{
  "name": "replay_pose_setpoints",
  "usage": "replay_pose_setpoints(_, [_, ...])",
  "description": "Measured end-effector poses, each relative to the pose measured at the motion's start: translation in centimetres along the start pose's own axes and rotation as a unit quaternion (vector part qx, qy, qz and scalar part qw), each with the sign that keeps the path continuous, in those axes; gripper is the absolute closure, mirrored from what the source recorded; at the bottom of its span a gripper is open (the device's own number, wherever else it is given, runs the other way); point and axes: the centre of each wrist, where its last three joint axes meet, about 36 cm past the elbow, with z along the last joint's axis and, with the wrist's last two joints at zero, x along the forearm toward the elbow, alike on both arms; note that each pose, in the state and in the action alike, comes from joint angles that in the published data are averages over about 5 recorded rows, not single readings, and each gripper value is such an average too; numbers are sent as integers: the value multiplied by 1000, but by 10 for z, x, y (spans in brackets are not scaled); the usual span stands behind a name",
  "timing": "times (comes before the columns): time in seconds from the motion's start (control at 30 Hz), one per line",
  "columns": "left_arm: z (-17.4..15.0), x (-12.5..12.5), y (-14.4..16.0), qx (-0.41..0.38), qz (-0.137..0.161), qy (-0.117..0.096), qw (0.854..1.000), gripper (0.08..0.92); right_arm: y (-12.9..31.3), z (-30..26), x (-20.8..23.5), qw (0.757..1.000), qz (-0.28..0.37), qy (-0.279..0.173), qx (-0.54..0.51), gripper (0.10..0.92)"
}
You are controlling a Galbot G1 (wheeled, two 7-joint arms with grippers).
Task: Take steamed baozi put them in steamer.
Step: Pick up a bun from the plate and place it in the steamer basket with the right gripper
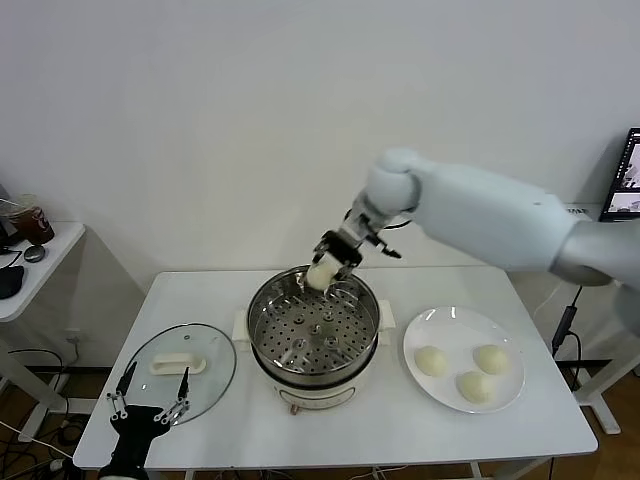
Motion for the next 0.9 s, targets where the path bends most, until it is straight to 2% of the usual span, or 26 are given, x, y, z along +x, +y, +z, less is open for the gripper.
replay_pose_setpoints(0.33, [3,-4,5,-4,-9,-2,1000,177,-5,0,-38,995,-36,8,94,538])
replay_pose_setpoints(0.67, [7,-5,8,-6,-14,-1,1000,177,-7,5,-64,988,-54,11,143,513])
replay_pose_setpoints(0.77, [8,-5,9,-7,-15,-1,1000,177,-6,8,-68,987,-55,11,149,473])
replay_pose_setpoints(0.9, [9,-5,10,-8,-17,-1,1000,177,-5,10,-68,987,-53,12,155,370])
